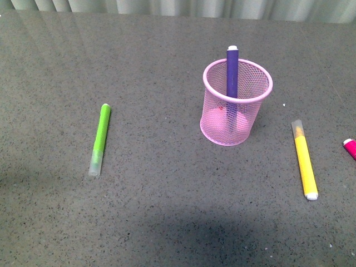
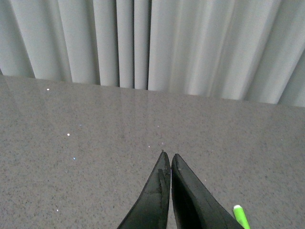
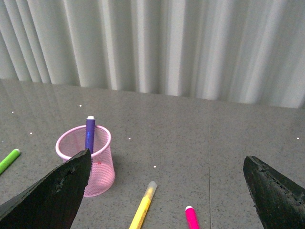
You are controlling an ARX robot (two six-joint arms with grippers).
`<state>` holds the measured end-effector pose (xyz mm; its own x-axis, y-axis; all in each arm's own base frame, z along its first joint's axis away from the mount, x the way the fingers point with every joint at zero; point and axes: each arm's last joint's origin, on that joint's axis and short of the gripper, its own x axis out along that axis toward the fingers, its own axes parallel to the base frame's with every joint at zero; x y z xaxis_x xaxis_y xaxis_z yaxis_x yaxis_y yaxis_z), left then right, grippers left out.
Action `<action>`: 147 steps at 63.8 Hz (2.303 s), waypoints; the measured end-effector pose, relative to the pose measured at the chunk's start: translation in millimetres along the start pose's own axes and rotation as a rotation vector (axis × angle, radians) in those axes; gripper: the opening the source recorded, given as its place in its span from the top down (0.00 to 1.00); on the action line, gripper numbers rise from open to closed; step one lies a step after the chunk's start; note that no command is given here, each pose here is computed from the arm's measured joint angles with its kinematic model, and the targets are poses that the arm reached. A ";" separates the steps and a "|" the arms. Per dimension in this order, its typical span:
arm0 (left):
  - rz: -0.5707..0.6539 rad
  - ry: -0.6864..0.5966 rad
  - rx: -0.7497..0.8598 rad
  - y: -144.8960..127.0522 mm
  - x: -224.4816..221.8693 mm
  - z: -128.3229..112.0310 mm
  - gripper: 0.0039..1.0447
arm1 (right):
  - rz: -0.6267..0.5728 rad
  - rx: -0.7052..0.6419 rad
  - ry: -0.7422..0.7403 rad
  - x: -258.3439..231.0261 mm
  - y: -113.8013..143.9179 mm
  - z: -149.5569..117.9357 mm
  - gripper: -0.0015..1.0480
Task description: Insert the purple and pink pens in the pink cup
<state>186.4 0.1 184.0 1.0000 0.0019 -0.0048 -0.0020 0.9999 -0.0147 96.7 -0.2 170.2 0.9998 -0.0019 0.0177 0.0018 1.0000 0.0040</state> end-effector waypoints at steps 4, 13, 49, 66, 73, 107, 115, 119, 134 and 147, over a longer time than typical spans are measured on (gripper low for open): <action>-0.001 0.003 0.001 0.0 -6.1 -2.6 0.98 | 0.000 0.000 0.000 0.0 0.0 0.0 0.07; -0.001 0.004 0.003 0.1 -18.0 -6.4 0.98 | 0.000 0.000 0.000 0.0 0.0 0.0 0.07; -0.001 0.000 0.004 0.3 -51.6 -18.8 0.98 | 0.000 0.000 0.000 0.0 0.0 0.0 0.07; -0.001 -0.009 0.004 0.3 -60.9 -16.4 0.98 | 0.000 0.000 0.000 0.0 0.0 0.0 0.07; -0.001 -0.011 0.004 0.3 -64.0 -15.9 0.98 | 0.000 0.000 0.000 0.0 0.0 0.0 0.07; -0.001 -0.013 0.004 0.3 -75.8 -15.8 0.98 | 0.000 0.000 0.000 0.0 0.0 0.0 0.07; -0.001 -0.013 0.004 0.3 -77.6 -16.1 0.98 | 0.000 0.000 0.000 0.0 0.0 0.0 0.07; -0.001 -0.004 0.005 0.4 -80.9 -17.2 0.98 | 0.000 0.000 0.000 0.0 0.0 0.0 0.07; -0.001 0.006 0.005 0.4 -88.0 -20.0 0.98 | 0.000 0.000 0.000 0.0 0.0 0.0 0.07; -0.001 0.004 0.005 0.4 -88.1 -19.8 0.87 | 0.000 0.000 0.000 0.0 0.0 0.0 0.07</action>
<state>98.2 0.0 164.6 1.0000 0.0008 -0.0086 -0.0008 1.0000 -0.0097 96.7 -0.2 170.2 0.9998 -0.0023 0.0174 0.0022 1.0000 0.0040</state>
